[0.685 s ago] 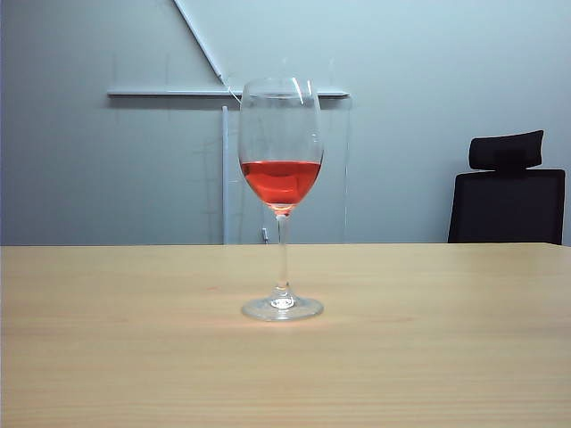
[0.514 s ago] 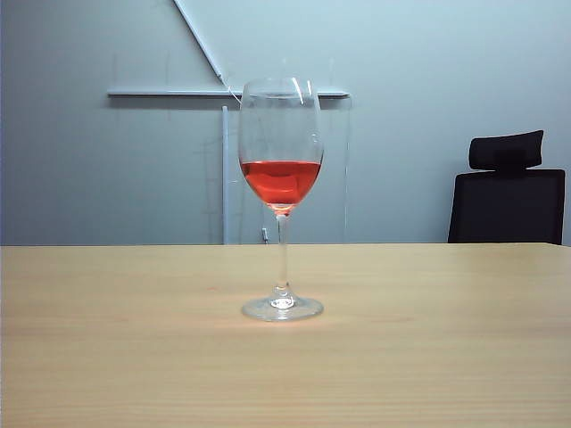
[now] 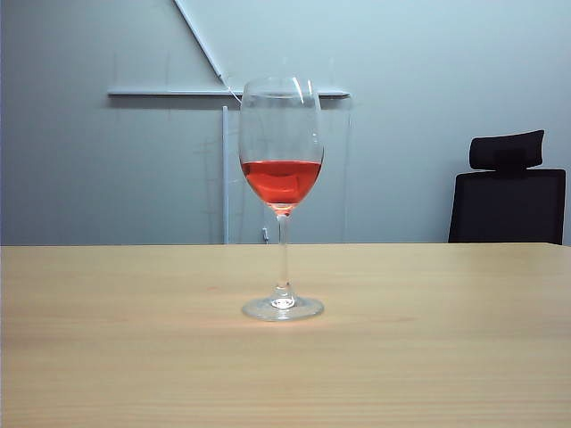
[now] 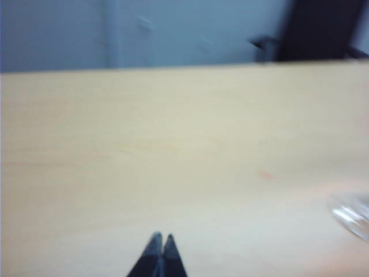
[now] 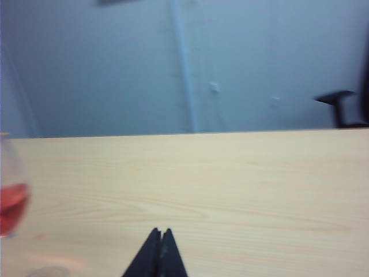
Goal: Gently pick up the goblet, rotate it counterclockwise for two full turns (viewing from above), and then place it back on the table.
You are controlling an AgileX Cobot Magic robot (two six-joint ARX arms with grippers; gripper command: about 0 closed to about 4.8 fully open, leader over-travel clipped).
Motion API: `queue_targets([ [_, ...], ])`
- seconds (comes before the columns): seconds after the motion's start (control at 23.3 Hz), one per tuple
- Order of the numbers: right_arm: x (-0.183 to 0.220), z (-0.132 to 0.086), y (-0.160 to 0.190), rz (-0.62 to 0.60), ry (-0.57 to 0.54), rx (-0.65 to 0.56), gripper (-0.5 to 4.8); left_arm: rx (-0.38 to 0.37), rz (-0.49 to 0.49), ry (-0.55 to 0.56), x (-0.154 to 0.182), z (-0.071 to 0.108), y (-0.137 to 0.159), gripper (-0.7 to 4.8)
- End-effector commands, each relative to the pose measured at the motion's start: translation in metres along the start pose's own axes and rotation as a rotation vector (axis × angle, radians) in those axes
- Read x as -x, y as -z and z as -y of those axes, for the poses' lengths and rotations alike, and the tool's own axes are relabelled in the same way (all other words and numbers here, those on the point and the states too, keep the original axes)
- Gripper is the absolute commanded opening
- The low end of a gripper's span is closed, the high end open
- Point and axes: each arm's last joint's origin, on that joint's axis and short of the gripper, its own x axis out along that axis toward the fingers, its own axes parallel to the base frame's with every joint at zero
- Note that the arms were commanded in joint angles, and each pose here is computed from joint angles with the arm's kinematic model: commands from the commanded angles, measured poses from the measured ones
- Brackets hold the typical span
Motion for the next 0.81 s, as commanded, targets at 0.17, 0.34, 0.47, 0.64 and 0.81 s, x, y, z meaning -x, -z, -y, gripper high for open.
queue_targets([
  [0.17,-0.006,-0.005,-0.035,0.033,-0.051,0.006,0.61,-0.026,-0.036,0.186,0.002,0.019,0.003,-0.05],
  [0.34,-0.029,-0.005,-0.033,-0.072,-0.183,0.01,2.49,-0.029,-0.036,0.22,0.003,0.022,0.003,-0.05],
  [0.47,-0.071,-0.01,-0.012,-0.247,-0.456,0.067,3.42,-0.029,-0.036,0.216,0.003,0.022,0.003,-0.05],
  [0.64,-0.109,-0.026,0.008,-0.302,-0.579,0.11,3.43,-0.029,-0.036,0.216,0.003,0.022,0.003,-0.05],
  [0.81,-0.159,-0.051,0.039,-0.347,-0.721,0.105,4.09,-0.029,-0.037,0.216,0.003,0.022,0.003,-0.05],
])
